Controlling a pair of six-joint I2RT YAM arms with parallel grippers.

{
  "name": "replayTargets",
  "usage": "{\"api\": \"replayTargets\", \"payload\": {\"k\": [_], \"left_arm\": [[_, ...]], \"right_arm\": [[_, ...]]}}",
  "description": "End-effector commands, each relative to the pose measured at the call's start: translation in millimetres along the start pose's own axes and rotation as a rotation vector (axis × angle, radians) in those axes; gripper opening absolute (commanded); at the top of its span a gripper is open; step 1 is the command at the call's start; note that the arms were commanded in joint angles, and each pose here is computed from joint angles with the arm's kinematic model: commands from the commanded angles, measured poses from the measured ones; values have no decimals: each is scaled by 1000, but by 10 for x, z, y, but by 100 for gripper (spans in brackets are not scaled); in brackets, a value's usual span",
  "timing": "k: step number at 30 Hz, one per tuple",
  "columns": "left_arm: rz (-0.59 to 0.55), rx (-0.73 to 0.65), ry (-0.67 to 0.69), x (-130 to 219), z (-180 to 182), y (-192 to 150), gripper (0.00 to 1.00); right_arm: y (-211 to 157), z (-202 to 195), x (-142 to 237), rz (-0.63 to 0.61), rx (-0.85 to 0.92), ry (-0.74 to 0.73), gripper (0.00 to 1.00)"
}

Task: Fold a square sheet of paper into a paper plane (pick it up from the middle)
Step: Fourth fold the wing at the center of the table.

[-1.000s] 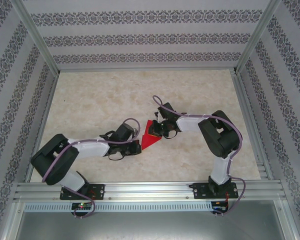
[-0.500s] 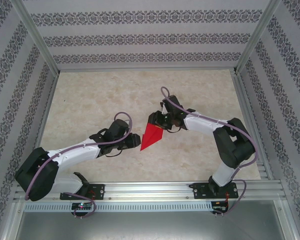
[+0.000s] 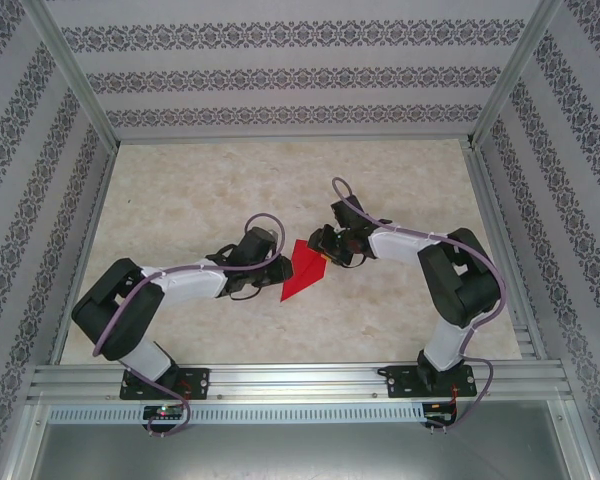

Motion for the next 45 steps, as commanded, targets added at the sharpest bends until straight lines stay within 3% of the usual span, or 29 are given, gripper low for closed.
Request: {"api": "replayTargets", "payload": {"k": [1, 24, 33, 39, 45], "left_arm": [[-52, 59, -10, -29, 33, 141, 22], [40, 89, 1, -255, 182, 107, 27], [6, 55, -35, -138, 115, 129, 28], [4, 37, -101, -123, 79, 123, 37], [25, 28, -89, -160, 84, 117, 38]], "right_arm": [[40, 94, -39, -4, 2, 5, 43], [-17, 180, -166, 60, -5, 97, 39], [6, 48, 12, -4, -38, -5, 42], [-1, 36, -65, 19, -47, 16, 42], [-20, 36, -103, 34, -50, 10, 42]]}}
Point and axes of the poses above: each hand's point on the last joint's axis, 136 mm out from that joint toward the fingers, its own x axis back along the fingers, its own z axis along the line the jaws close on, y = z × x, the point moved 10 cm from there along x, back along the fingers, and after that the axes turned 13 degrees about x, right-handed, at the moved point
